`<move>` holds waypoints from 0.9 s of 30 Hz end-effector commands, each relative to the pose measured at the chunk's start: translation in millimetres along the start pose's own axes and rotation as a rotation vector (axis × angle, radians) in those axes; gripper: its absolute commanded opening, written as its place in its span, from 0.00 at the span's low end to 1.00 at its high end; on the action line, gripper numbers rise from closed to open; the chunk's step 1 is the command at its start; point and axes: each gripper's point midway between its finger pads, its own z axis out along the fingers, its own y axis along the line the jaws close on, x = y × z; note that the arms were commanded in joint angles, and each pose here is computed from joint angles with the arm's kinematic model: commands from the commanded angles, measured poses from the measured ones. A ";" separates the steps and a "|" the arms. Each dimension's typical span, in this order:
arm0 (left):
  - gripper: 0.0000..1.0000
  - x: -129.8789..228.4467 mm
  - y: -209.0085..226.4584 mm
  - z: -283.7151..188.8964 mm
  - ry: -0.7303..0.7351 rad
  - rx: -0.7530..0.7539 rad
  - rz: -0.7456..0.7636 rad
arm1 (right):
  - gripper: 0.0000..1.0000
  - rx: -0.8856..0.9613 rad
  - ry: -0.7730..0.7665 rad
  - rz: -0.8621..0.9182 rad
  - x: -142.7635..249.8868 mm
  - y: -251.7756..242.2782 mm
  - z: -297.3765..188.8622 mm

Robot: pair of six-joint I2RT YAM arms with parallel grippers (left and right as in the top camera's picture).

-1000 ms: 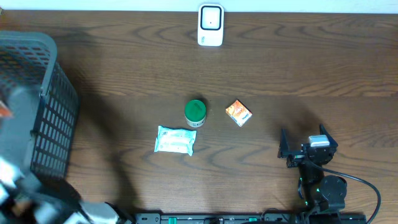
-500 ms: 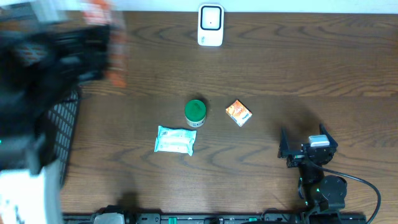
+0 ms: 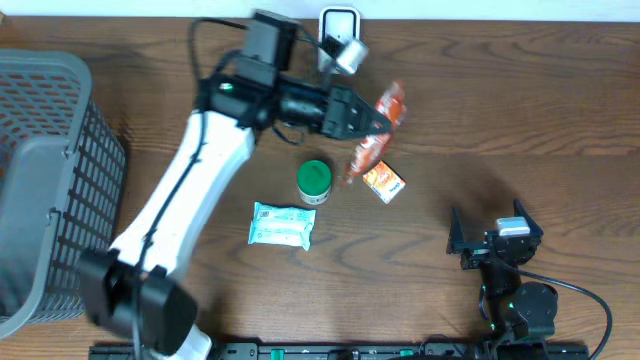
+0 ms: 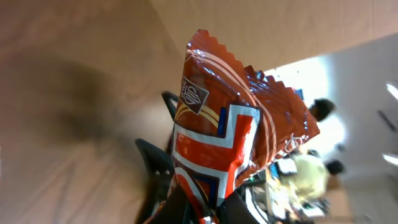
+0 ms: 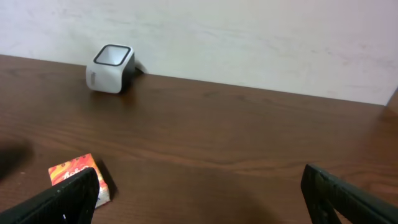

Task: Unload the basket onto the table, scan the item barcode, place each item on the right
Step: 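Carry the candy bar with the left gripper and drop it beside the snack box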

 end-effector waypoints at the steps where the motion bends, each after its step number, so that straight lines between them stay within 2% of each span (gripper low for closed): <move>1: 0.08 7.7 12.3 19.1 0.080 0.131 -0.021 | 0.99 0.008 0.004 0.012 1.8 -2.0 0.1; 3: 0.08 13.6 17.2 25.9 0.119 0.239 -0.017 | 0.99 0.008 0.004 0.012 1.8 -2.0 0.1; 8: 0.08 29.2 61.1 50.3 0.172 0.253 -0.144 | 0.99 0.008 0.004 0.012 1.7 -2.1 0.1; 11: 0.17 37.3 86.9 62.9 0.196 0.251 -0.212 | 0.99 0.008 0.004 0.012 1.8 -2.1 0.1; 12: 0.27 40.0 96.1 66.3 0.202 0.249 -0.237 | 0.99 0.008 0.004 0.012 1.7 -2.0 0.1; 14: 0.66 44.3 108.0 71.3 0.213 0.246 -0.278 | 0.99 0.008 0.004 0.012 1.8 -2.1 0.1; 15: 0.80 45.4 110.4 72.5 0.216 0.245 -0.291 | 0.99 0.008 0.004 0.012 1.8 -2.0 0.1; 16: 0.83 45.8 111.1 73.0 0.218 0.244 -0.300 | 0.99 0.008 0.004 0.012 1.7 -2.1 0.1; 21: 0.84 39.1 93.5 68.0 0.206 0.251 -0.236 | 0.99 0.008 0.004 0.012 1.7 -2.1 0.1; 27: 0.84 16.1 46.6 56.2 0.154 0.277 0.039 | 0.99 0.008 0.004 0.012 1.7 -2.1 0.1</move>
